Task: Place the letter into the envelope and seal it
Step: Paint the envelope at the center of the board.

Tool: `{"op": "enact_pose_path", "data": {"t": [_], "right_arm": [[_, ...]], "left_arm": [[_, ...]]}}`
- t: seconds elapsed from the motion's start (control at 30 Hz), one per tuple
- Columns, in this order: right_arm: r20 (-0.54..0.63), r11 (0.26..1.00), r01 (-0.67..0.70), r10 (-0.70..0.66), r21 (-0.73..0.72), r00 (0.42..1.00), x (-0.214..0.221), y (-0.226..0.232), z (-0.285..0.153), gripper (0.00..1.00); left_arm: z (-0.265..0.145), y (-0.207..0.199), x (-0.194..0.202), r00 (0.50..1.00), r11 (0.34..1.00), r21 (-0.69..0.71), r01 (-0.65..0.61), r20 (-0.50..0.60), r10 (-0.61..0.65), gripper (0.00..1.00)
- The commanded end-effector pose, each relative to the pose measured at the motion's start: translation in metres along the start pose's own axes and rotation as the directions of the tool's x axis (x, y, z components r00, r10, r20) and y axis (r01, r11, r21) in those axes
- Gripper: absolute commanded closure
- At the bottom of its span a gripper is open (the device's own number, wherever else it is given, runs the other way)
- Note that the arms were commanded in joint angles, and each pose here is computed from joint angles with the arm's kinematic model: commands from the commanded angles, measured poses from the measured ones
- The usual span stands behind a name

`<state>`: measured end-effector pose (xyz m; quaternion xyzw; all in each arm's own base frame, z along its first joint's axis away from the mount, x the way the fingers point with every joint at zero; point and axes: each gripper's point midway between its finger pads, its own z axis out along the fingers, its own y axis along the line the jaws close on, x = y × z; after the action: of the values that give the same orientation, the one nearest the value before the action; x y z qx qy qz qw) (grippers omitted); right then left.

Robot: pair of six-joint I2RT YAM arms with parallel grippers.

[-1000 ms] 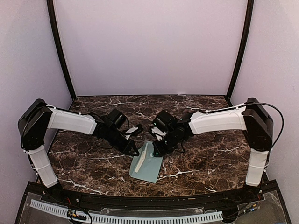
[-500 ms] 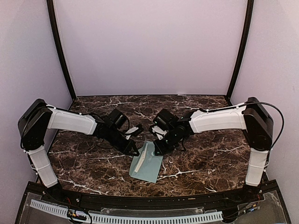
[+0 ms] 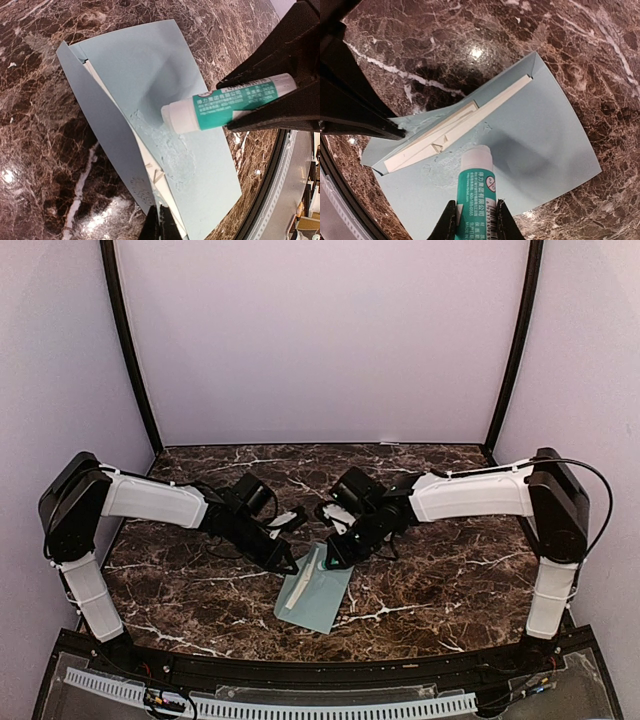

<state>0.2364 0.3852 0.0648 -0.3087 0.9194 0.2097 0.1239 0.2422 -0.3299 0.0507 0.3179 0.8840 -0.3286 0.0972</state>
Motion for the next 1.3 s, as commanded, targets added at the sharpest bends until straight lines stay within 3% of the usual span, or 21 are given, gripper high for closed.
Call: {"op": "enact_pose_path", "data": {"t": [0.0,0.97,1.27], "right_arm": [[0.119,0.998,0.024,-0.016,-0.063,0.993,-0.030,0.018,-0.029,0.91],[-0.005,1.000,-0.024,0.024,-0.011,1.000,0.013,-0.009,0.025,0.91],[-0.067,0.996,-0.001,-0.005,-0.087,0.998,0.035,0.016,0.024,0.91]], "left_arm": [[0.000,0.006,0.005,1.000,0.999,-0.039,0.004,-0.023,-0.005,1.00],[0.000,0.006,0.005,1.000,0.999,-0.040,0.007,-0.023,-0.008,1.00],[0.001,0.006,0.005,1.000,0.999,-0.038,0.013,-0.025,-0.014,1.00]]}}
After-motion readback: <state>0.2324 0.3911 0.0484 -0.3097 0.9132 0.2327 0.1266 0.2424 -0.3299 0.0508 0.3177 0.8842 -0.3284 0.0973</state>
